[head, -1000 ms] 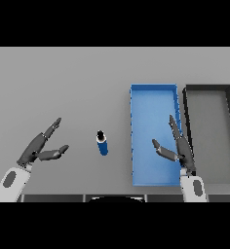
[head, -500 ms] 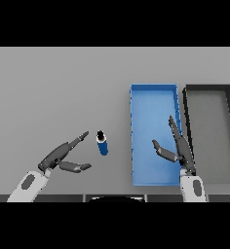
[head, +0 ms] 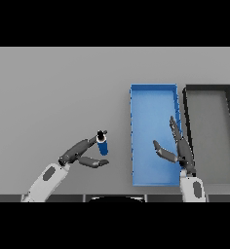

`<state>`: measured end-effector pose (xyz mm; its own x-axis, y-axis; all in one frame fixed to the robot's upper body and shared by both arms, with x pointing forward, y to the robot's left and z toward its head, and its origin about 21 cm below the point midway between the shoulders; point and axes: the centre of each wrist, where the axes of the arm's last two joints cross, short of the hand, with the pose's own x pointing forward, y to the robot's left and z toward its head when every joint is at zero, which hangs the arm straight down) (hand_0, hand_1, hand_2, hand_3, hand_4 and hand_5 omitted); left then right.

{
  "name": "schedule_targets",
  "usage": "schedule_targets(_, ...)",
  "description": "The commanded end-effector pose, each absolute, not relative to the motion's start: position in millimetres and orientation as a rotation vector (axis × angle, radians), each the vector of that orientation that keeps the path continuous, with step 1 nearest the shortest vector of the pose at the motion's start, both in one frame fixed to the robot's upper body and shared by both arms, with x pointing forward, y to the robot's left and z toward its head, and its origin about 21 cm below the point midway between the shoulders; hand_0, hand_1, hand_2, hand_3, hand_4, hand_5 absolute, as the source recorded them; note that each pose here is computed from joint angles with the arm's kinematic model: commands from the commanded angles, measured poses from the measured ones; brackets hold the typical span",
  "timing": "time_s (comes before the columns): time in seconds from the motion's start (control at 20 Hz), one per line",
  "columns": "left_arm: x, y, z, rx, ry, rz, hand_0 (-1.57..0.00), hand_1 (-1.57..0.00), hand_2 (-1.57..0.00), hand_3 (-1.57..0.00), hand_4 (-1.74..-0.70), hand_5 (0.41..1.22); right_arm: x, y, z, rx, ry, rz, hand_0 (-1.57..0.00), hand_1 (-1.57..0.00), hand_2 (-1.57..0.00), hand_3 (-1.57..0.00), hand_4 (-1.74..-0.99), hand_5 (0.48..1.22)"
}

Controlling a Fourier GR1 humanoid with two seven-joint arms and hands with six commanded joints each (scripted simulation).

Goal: Pick up the blue pipe and place it into the blue bin.

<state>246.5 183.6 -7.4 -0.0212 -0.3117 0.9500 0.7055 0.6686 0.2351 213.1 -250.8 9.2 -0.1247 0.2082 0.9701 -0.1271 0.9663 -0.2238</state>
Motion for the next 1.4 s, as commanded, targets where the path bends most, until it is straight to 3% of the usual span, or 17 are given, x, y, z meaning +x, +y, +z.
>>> schedule_targets(0.0, 250.1, 177.1, -8.9, -0.354, -1.378, -0.847, 0.00, 0.00, 0.00, 0.00, -1.11, 0.444, 213.1, -253.4, 9.5, -0.060, -1.673, 0.285, 0.00, 0.00, 0.00, 0.00, -1.274, 0.603)
schedule_targets(0.15, 255.1, 164.2, -15.7, -0.355, -1.414, -0.870, 0.00, 0.00, 0.00, 0.00, -1.07, 0.445, 211.8, -253.6, 10.1, -0.072, -1.676, 0.291, 0.00, 0.00, 0.00, 0.00, -1.267, 0.598)
schedule_targets(0.3, 260.6, 150.8, -16.4, -0.440, -1.439, -0.815, 0.00, 0.00, -0.02, -0.02, -1.11, 0.507, 211.0, -256.5, 12.1, -0.070, -1.675, 0.293, 0.00, 0.00, 0.00, 0.00, -1.267, 0.600)
schedule_targets(0.4, 259.5, 145.7, -20.7, -0.475, -1.442, -0.743, -0.02, -0.16, -0.29, -0.26, -1.21, 0.607, 210.7, -255.8, 10.1, -0.067, -1.668, 0.294, 0.00, 0.00, 0.00, 0.00, -1.261, 0.600)
schedule_targets(0.45, 259.8, 142.1, -23.2, -0.495, -1.436, -0.708, -0.19, -0.35, -0.48, -0.52, -1.25, 0.730, 210.2, -255.6, 10.1, -0.067, -1.670, 0.297, 0.00, 0.00, 0.00, 0.00, -1.260, 0.600)
schedule_targets(0.55, 261.6, 141.7, -24.8, -0.482, -1.445, -0.666, -0.67, -0.79, -0.87, -0.88, -1.42, 0.906, 212.4, -256.6, 13.5, -0.073, -1.675, 0.300, 0.00, 0.00, 0.00, 0.00, -1.259, 0.605)
schedule_targets(0.65, 258.3, 133.9, -29.3, -0.504, -1.455, -0.648, -0.99, -1.07, -1.12, -1.10, -1.53, 1.020, 216.4, -251.3, 12.6, -0.059, -1.665, 0.295, 0.00, 0.00, 0.00, 0.00, -1.262, 0.611)
schedule_targets(0.75, 254.9, 129.8, -27.1, -0.483, -1.479, -0.667, -1.20, -1.25, -1.29, -1.21, -1.60, 1.092, 216.1, -255.2, 13.7, -0.074, -1.676, 0.292, 0.00, 0.00, 0.00, 0.00, -1.260, 0.614)
schedule_targets(1.0, 251.1, 122.1, -14.5, -0.508, -1.598, -0.671, -1.45, -1.47, -1.48, -1.39, -1.69, 1.179, 215.3, -250.0, 10.9, -0.069, -1.673, 0.304, 0.00, 0.00, 0.00, 0.00, -1.245, 0.621)
schedule_targets(1.2, 253.0, 114.4, 10.9, -0.577, -1.688, -0.684, -1.52, -1.53, -1.53, -1.43, -1.71, 1.204, 211.5, -257.6, 12.1, -0.092, -1.664, 0.314, 0.00, 0.00, 0.00, 0.00, -1.239, 0.629)
schedule_targets(1.35, 253.1, 105.1, 32.3, -0.622, -1.708, -0.702, -1.55, -1.55, -1.55, -1.44, -1.72, 1.212, 215.2, -252.8, 11.6, -0.091, -1.669, 0.327, 0.00, 0.00, 0.00, 0.00, -1.219, 0.634)
